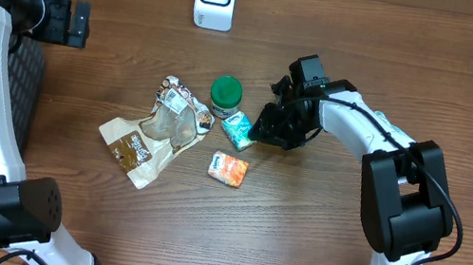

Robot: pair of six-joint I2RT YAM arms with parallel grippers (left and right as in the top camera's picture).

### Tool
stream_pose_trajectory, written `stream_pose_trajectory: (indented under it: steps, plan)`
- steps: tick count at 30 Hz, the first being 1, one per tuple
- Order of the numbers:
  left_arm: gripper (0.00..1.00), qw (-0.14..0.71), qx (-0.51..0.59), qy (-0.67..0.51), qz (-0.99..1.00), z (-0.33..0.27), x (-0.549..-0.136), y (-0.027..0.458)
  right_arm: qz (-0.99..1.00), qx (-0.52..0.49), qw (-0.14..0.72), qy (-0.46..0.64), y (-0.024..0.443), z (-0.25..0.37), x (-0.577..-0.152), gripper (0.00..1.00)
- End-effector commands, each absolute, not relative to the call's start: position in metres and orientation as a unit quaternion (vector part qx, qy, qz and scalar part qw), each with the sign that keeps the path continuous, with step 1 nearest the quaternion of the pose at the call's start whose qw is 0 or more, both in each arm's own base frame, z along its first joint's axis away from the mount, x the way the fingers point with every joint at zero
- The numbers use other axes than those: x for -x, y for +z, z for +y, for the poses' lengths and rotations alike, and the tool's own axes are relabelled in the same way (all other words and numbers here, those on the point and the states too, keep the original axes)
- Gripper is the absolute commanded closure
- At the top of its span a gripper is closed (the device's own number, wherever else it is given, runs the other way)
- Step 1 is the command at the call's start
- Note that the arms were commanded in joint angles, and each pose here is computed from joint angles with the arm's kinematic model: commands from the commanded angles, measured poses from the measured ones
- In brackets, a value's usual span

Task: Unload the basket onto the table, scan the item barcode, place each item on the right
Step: 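Move the right gripper to the light-blue tissue pack and grasp it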

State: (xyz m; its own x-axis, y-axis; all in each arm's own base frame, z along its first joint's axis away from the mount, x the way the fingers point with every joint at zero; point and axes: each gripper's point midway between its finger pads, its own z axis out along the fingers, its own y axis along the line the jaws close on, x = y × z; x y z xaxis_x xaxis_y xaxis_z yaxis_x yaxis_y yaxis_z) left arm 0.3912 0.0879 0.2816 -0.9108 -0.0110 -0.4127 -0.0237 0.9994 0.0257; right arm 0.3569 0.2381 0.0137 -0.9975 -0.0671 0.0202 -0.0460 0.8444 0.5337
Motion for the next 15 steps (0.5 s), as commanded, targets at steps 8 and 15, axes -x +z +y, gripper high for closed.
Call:
stream_pose_trajectory:
  steps: [8, 15]
  plan:
    - [0.01, 0.211, -0.001, 0.014, 0.977, 0.088, -0.392, 0.281, -0.958, -0.023, 0.012, -0.285, -0.005, 0.239, -0.351, 0.69]
    - [0.0, 0.211, -0.001, 0.014, 0.977, 0.088, -0.392, 0.281, -0.957, -0.012, 0.027, -0.29, -0.009, 0.239, -0.343, 0.93]
